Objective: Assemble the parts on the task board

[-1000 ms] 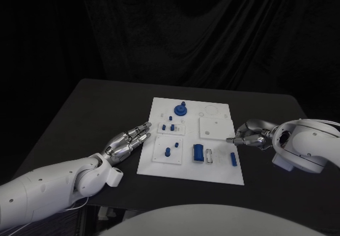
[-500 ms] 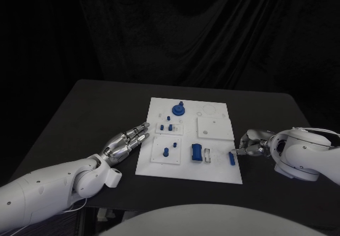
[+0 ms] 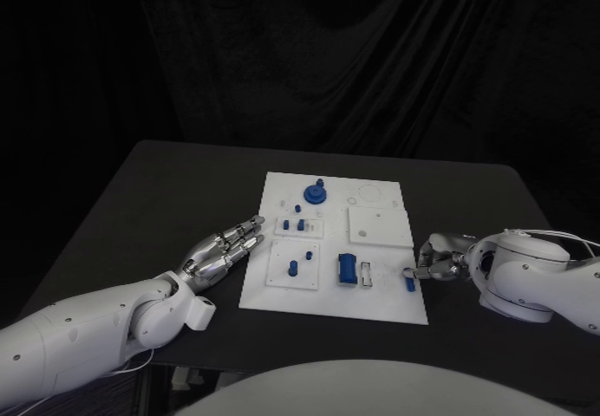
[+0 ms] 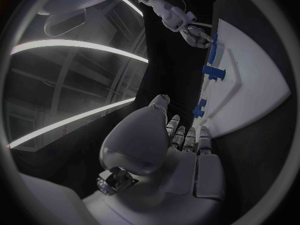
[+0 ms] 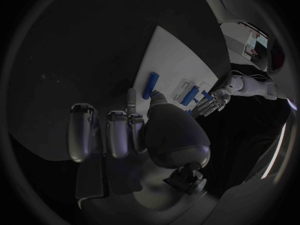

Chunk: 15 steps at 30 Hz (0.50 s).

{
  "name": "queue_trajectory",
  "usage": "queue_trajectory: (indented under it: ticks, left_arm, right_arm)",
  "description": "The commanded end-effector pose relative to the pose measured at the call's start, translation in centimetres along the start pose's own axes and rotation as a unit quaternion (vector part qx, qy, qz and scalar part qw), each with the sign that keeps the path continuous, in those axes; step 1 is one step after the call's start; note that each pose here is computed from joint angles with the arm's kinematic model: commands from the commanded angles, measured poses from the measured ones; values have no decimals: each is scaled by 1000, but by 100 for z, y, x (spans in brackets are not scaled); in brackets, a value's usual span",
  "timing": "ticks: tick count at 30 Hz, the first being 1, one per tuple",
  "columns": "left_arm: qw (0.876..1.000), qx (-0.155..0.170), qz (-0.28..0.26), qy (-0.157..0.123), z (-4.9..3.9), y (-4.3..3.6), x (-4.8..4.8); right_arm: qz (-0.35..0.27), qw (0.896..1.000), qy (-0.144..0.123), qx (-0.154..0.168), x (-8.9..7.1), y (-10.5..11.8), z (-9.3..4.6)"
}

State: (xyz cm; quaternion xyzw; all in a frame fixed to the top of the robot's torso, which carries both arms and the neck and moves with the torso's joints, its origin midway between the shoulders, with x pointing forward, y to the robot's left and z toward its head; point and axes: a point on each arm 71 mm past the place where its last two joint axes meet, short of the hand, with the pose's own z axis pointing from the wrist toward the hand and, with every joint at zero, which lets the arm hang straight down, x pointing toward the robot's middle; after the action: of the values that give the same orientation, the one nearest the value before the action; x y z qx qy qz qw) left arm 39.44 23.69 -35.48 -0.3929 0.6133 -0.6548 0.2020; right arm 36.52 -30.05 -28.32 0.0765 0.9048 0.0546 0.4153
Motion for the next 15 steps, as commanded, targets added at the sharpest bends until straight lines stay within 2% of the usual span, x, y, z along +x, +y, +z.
queue_trajectory:
  ticks: [1, 15]
  left_arm:
    - [1000, 22, -5, 1, 2, -26, 11]
    - [1000, 18, -7, 5, 13, -16, 23]
  right_arm:
    - [-17, 1000, 9, 1, 34, 13, 13]
    - [-21, 1000, 19, -13, 128, 122, 93]
